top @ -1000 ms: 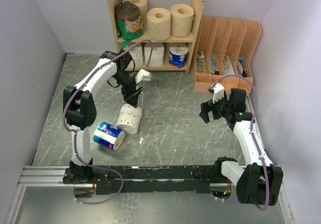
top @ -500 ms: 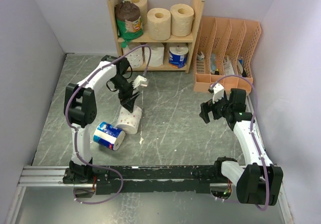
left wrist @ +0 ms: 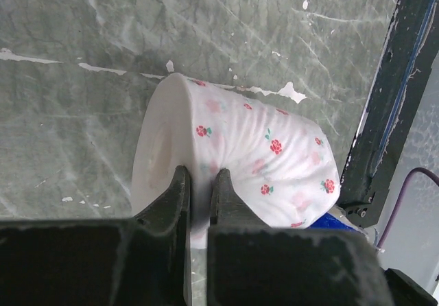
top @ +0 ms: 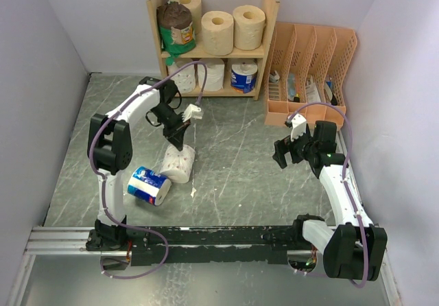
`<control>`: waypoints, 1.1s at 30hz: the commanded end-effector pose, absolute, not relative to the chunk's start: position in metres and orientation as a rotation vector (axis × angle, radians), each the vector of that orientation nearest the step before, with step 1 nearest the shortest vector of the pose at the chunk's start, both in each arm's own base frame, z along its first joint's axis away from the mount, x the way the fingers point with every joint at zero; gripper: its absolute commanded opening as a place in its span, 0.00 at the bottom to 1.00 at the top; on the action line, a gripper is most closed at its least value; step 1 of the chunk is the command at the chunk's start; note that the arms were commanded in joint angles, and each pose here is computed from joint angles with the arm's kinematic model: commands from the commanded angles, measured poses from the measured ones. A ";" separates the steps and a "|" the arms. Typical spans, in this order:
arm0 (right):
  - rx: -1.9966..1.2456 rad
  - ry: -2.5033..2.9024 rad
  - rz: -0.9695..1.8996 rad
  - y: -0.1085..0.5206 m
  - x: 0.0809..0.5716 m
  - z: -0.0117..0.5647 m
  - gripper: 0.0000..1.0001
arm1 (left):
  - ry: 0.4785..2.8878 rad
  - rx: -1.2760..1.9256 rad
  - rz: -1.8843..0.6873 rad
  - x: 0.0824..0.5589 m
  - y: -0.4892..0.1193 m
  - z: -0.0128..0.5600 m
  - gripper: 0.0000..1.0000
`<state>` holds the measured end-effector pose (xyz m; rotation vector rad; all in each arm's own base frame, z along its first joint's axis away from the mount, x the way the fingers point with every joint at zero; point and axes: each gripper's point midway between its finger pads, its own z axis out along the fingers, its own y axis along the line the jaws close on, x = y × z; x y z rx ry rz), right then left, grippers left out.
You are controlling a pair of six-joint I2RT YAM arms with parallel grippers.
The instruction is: Place and organize the paper towels onto the shelf
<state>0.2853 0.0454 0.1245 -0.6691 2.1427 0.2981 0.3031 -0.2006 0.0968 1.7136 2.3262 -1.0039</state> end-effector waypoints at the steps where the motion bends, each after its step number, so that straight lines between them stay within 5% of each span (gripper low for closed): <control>1: -0.676 2.143 0.290 0.044 0.285 0.123 1.00 | 2.359 1.778 -1.022 0.285 -0.197 0.089 0.07; 9: -0.675 2.147 0.287 0.044 0.285 0.122 1.00 | 2.283 1.827 -0.822 0.285 -0.207 0.131 0.07; 19: -0.672 2.150 0.281 0.044 0.286 0.121 1.00 | 2.001 1.438 -0.041 0.380 -0.215 0.248 0.07; 33: -0.657 2.162 0.266 0.041 0.287 0.118 1.00 | 1.736 0.878 0.364 0.447 -0.208 0.257 0.07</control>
